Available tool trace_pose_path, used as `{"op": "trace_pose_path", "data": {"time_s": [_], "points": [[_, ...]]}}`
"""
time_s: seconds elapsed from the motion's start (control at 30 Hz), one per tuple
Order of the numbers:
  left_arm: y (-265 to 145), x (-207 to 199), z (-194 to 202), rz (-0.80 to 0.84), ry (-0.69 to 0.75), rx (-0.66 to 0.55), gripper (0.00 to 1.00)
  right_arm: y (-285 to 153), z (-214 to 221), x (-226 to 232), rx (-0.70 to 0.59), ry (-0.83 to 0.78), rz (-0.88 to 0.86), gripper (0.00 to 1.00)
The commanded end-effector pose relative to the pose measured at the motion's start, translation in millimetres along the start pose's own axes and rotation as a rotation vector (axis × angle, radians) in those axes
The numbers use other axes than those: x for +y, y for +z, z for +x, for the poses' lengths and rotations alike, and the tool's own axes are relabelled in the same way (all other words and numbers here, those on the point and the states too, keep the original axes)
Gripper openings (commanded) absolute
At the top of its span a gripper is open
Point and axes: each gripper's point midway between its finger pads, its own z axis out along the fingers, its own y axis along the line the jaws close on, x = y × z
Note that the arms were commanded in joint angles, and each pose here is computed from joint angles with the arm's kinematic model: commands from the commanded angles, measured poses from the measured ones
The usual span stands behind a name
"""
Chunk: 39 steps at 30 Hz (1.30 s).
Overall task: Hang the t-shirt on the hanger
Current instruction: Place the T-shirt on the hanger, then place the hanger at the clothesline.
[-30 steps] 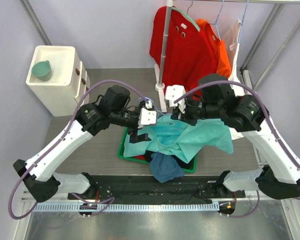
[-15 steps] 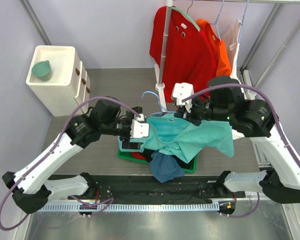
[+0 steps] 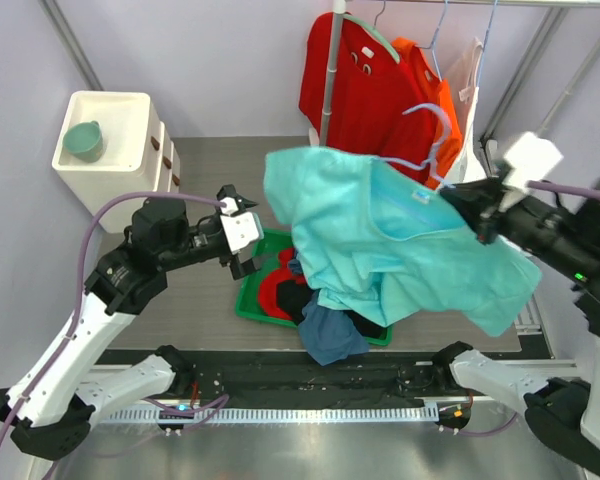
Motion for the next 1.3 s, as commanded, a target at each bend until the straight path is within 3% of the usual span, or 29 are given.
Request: {"op": "trace_pose_path", "data": {"time_s": [0.0,0.2,0.53,0.7,0.87,1.03,1.27], "points": [[-1.1,10.8,-20.6,-0.042,-0.031,-0.066,1.0,-77.1,-51.8,-16.4,-0.22,0.008,0.21,0.01],[3.7,8.2,-24.4,-0.009,-0.029,-0.08,1.0,-158.5,-57.7,-12.6,-0.265,-0.047,0.514,0.01],[16.7,-3.6,-16.7,0.06,-0.019,-0.096,1.0,-223.8,-27.2,14.7,-0.132,0.017,0.98,0.01],[21.8,-11.8,-9.4,0.09,-0.024,-0.101,1.0,-254.2,-30.4,17.1,-0.055,-0.051,1.27,0.01],[27.2,-17.6,-2.5,0.111,-0.065,-0.095,1.0,-276.8,-22.7,-3.5,0.077,-0.062,1.521,0.01],[29.2,-25.0,-4.3,0.15,-0.112,-0.105,1.0,-266.5,1.0,-56.4,0.189,0.036,1.564,0.01],[33.6,-34.6,-5.9,0.212,-0.192,-0.1,1.0,-198.9,18.1,-147.6,0.27,0.056,1.362,0.01]]}}
